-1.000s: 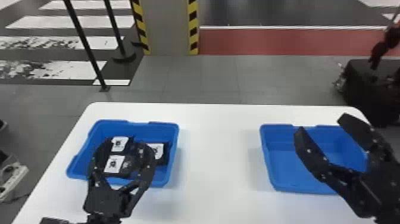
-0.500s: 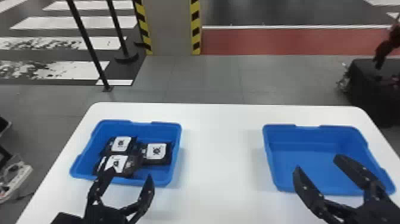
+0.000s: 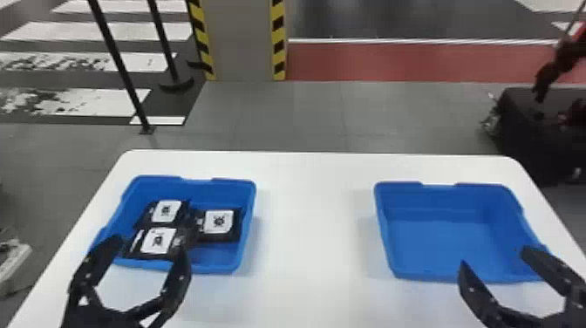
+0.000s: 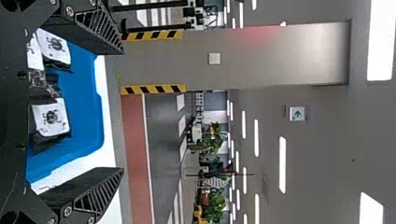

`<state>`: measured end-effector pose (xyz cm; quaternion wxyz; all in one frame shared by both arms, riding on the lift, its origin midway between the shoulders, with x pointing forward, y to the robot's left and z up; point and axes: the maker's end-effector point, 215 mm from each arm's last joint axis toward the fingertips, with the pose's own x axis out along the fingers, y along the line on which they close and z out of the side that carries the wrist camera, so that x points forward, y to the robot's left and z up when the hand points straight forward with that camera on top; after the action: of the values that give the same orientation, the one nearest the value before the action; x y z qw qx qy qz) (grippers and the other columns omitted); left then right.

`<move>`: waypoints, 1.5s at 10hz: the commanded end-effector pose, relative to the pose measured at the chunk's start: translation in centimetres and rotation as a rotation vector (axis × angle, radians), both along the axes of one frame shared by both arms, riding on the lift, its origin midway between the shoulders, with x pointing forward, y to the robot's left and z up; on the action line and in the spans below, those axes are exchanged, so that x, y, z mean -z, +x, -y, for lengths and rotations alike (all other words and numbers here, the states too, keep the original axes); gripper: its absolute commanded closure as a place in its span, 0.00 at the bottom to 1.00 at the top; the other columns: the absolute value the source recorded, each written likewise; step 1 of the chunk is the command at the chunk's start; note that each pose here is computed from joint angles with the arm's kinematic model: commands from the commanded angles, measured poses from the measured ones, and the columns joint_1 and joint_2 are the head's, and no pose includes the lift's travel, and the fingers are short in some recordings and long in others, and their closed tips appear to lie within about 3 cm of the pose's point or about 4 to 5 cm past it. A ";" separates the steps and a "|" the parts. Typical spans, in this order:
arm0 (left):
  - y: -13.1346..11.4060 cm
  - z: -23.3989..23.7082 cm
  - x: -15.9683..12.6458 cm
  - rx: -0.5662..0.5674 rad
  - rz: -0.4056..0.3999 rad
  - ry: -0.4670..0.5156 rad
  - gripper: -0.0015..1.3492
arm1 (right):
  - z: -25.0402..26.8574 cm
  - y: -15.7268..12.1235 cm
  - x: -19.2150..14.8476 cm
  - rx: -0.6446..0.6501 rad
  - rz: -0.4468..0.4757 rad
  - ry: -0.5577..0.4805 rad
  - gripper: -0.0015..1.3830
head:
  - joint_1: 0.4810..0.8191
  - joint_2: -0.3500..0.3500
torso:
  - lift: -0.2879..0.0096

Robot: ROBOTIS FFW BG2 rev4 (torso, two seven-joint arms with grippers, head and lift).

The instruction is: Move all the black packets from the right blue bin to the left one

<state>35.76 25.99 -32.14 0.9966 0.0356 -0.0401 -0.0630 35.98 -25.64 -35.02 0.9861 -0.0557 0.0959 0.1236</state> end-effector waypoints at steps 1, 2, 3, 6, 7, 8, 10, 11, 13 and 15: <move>0.0 0.2 -0.6 0.002 0.009 0.008 0.11 | 1.0 0.8 -0.3 0.014 0.014 -0.011 0.14 | 0.63 0.51 | 0.60; 0.4 0.4 -0.9 0.005 0.016 0.005 0.11 | 1.0 1.0 -0.6 0.013 0.022 -0.012 0.14 | 0.63 0.49 | 0.60; 0.3 0.5 -0.7 0.007 0.009 -0.002 0.11 | 0.8 1.0 -0.5 0.011 0.019 -0.007 0.14 | 0.63 0.48 | 0.60; 0.5 0.7 -0.8 0.009 0.013 -0.012 0.11 | 0.1 1.1 -0.5 -0.006 0.019 0.004 0.14 | 0.63 0.48 | 0.60; 0.5 0.8 -0.7 0.010 0.010 -0.014 0.11 | 0.0 1.1 -0.6 -0.012 0.023 0.005 0.14 | 0.63 0.49 | 0.60; 0.5 0.8 -0.7 0.010 0.011 -0.016 0.11 | -0.1 1.2 -0.9 -0.018 0.035 0.006 0.14 | 0.63 0.49 | 0.60; 0.6 1.0 -0.7 0.014 0.008 -0.021 0.11 | -0.5 1.6 -1.2 -0.043 0.062 0.019 0.14 | 0.63 0.50 | 0.60; 0.6 1.1 -0.7 0.016 0.009 -0.025 0.11 | -0.6 1.7 -1.4 -0.043 0.072 0.021 0.14 | 0.63 0.50 | 0.60; 0.6 1.0 -0.7 0.013 0.009 -0.025 0.11 | -0.6 1.8 -1.7 -0.043 0.084 0.021 0.14 | 0.63 0.50 | 0.60; 0.6 1.1 -0.6 0.014 0.007 -0.026 0.11 | -0.6 1.7 -1.6 -0.041 0.082 0.025 0.14 | 0.63 0.50 | 0.60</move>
<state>36.37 24.88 -31.47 0.9962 0.0235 -0.0450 -0.0706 37.71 -25.04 -33.25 0.9870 -0.0513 0.0512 0.1432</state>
